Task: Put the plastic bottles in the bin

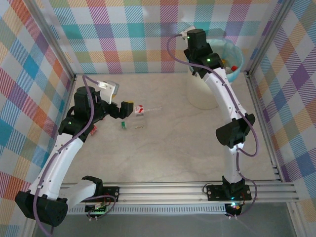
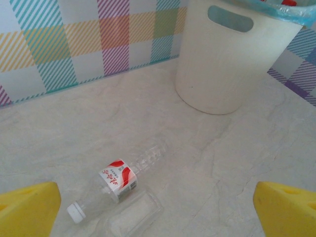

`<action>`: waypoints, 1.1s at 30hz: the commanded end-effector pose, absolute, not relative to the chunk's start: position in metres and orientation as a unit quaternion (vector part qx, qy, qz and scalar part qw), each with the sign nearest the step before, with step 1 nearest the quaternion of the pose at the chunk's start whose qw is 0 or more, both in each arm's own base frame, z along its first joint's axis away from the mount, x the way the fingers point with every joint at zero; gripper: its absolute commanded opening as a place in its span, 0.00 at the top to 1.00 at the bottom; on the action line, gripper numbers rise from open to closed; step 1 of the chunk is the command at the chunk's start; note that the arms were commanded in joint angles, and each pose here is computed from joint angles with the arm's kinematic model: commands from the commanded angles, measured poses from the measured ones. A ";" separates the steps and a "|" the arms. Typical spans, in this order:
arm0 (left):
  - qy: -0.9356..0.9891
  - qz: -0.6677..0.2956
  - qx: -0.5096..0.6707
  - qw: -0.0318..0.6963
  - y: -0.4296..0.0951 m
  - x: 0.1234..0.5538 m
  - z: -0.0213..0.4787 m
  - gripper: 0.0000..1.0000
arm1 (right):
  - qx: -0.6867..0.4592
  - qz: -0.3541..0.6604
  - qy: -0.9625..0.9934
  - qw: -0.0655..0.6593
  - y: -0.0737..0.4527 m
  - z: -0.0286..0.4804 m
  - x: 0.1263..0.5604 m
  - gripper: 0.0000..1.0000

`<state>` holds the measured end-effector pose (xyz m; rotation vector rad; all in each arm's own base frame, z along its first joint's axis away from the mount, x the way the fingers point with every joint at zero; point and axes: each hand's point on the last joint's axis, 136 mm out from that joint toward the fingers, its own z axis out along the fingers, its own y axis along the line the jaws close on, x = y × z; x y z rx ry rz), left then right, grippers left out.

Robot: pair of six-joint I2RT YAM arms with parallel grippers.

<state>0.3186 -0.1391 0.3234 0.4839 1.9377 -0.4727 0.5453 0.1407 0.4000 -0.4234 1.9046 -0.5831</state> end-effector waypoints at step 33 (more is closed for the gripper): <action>0.805 -0.188 0.198 0.526 -0.135 0.323 0.317 0.00 | -0.095 -0.197 0.876 0.430 0.115 0.340 0.504 0.41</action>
